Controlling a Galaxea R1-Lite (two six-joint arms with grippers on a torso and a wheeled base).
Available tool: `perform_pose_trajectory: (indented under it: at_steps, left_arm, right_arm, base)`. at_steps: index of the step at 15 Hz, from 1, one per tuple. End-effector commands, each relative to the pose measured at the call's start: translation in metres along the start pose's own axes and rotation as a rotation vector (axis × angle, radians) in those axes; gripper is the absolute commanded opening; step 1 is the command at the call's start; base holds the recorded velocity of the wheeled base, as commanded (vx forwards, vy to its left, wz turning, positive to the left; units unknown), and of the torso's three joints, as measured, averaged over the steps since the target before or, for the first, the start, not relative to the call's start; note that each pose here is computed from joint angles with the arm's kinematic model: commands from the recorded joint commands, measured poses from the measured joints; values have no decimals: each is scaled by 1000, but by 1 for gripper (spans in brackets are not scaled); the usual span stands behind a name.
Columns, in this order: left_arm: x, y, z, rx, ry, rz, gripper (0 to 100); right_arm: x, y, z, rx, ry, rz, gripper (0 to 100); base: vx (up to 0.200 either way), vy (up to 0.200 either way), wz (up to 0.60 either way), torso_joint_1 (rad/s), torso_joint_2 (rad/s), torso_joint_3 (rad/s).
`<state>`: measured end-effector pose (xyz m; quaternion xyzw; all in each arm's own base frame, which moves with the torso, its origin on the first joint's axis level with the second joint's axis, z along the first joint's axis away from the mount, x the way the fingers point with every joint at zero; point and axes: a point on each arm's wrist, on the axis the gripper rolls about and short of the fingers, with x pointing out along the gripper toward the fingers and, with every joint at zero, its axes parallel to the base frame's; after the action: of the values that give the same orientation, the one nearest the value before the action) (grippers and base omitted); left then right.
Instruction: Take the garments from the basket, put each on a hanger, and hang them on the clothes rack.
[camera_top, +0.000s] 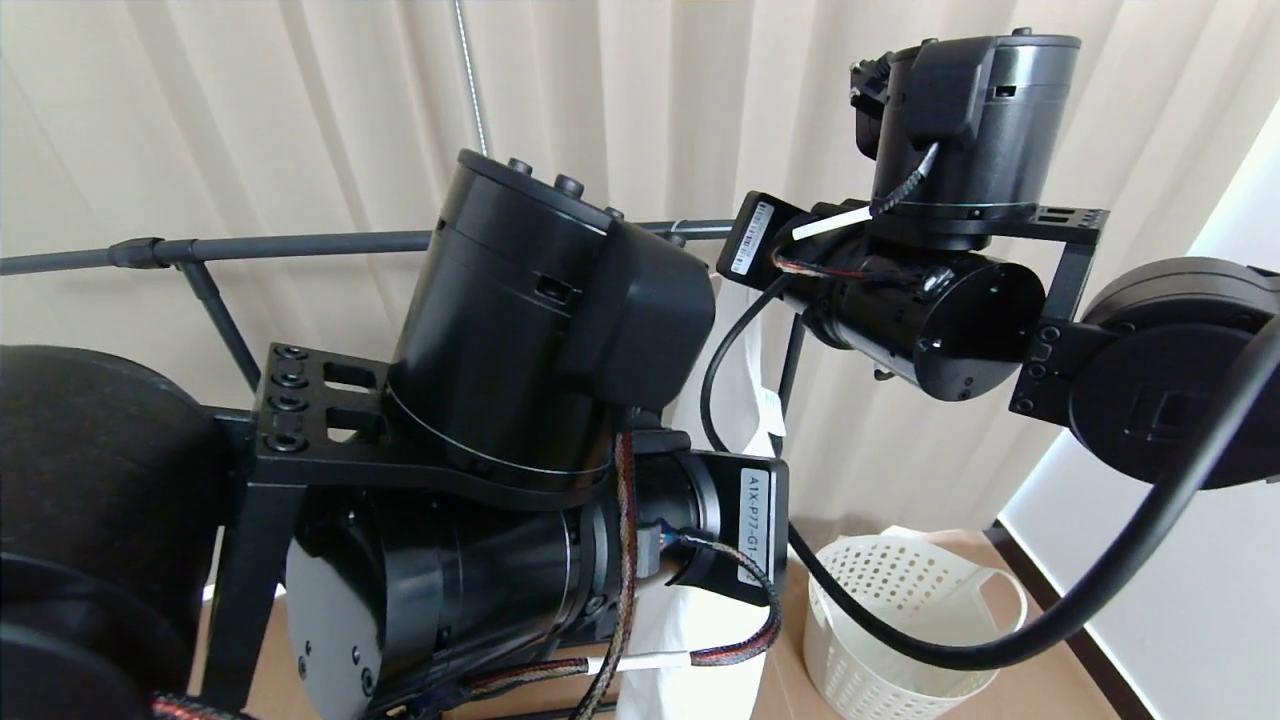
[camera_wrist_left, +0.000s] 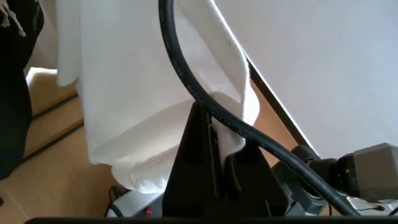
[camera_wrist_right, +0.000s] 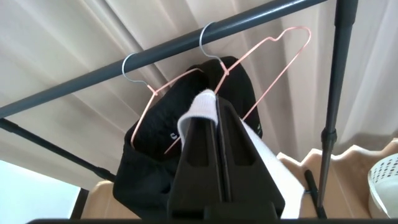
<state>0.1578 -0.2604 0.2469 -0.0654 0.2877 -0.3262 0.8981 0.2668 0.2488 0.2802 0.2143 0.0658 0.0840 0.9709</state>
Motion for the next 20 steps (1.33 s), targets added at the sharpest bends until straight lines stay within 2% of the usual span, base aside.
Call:
perform_pose_trajectory:
  at_steps: [1,2,5,6,7,9,13,16,20]
  left_arm:
    - [-7,8,1,-7,-10,17,0]
    - [-11,21,4,-13,-22,50,0]
    - [-16,48,7,-6,-34,130,0]
    - [-15,51,7,-4,-33,141,0]
    - [-13,63,13,-10,-48,180,0]
    - [-1,72,25,-25,-81,209,0]
    - [16,79,53,-37,-182,220,0]
    - [25,81,72,-52,-232,226,0]
    - [41,76,95,-30,-302,246,0]
  right_arm:
    - [-2,-4,8,4,-11,-9,0]
    - [-1,-13,14,-1,-10,-34,0]
    - [-8,-21,28,-2,-22,-54,0]
    - [-9,-21,29,-4,-23,-55,0]
    - [-15,-22,34,0,-30,-53,0]
    - [-23,-26,38,-25,-34,-53,0]
    - [-44,-38,41,-144,-24,-56,0]
    - [-54,-44,42,-220,-20,-59,0]
    - [-57,-45,43,-239,-23,-65,0]
  base:
    - [0,0,0,0,0,0]
    - [0,0,0,0,0,0]
    - [0,0,0,0,0,0]
    - [0,0,0,0,0,0]
    - [0,0,0,0,0,0]
    - [0,0,0,0,0,0]
    - [0,0,0,0,0,0]
    - [0,0,0,0,0,0]
    - [0,0,0,0,0,0]
